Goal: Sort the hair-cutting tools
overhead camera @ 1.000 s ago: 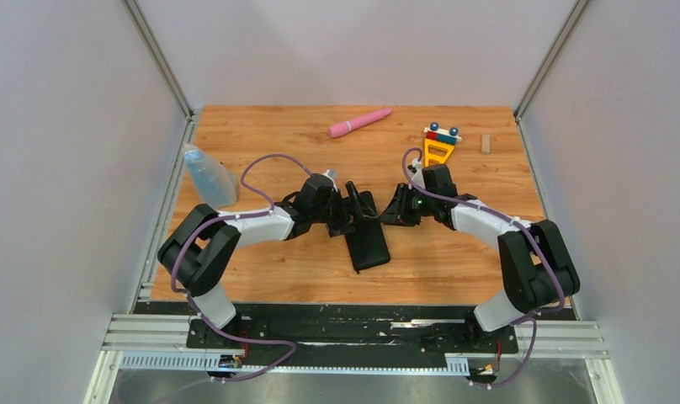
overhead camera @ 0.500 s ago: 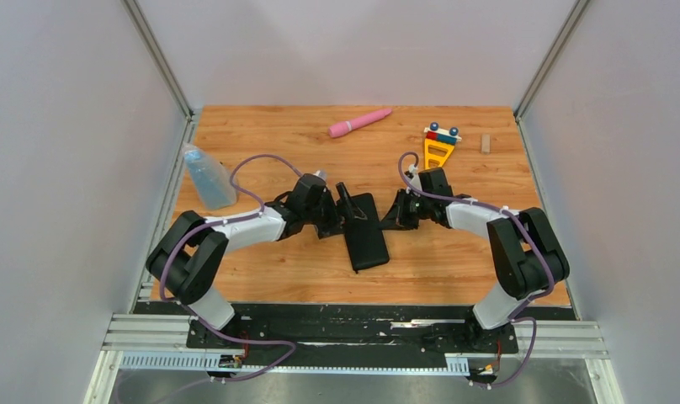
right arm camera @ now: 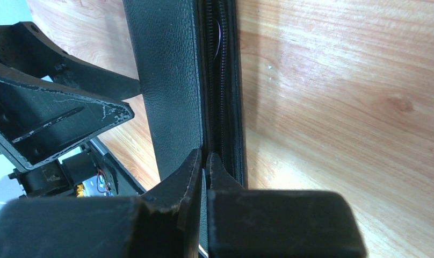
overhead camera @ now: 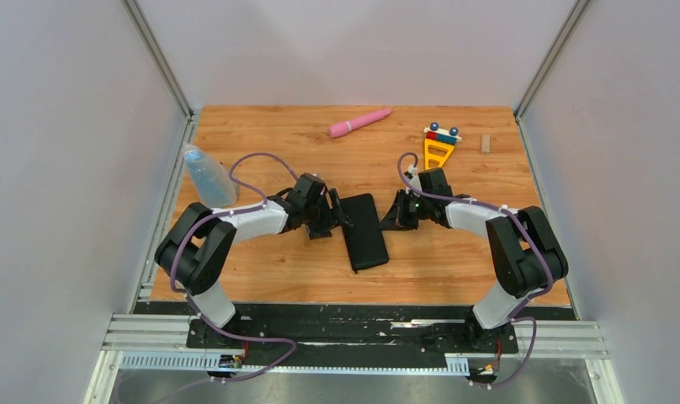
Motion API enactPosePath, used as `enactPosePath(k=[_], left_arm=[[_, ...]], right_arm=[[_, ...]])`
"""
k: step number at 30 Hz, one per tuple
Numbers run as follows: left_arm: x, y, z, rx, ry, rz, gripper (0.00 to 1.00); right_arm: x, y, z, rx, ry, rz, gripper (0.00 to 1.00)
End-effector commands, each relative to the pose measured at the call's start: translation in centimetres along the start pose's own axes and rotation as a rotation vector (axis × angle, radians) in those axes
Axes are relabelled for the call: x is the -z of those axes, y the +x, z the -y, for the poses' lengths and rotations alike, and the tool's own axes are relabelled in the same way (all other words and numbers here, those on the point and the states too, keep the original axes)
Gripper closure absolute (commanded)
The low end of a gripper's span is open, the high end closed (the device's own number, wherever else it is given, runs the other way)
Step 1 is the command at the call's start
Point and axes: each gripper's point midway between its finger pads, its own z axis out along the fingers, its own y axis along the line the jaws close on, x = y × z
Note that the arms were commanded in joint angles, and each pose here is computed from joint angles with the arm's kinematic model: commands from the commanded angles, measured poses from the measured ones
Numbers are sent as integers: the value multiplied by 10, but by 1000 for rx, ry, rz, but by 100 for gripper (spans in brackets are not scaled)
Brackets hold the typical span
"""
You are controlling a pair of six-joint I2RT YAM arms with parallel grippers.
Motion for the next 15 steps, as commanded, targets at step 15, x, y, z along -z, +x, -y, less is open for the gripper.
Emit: enactPosePath(k=[15], left_arm=[[-8, 15, 23, -38, 106, -72, 41]], right_arm=[[-18, -14, -17, 54, -68, -18, 100]])
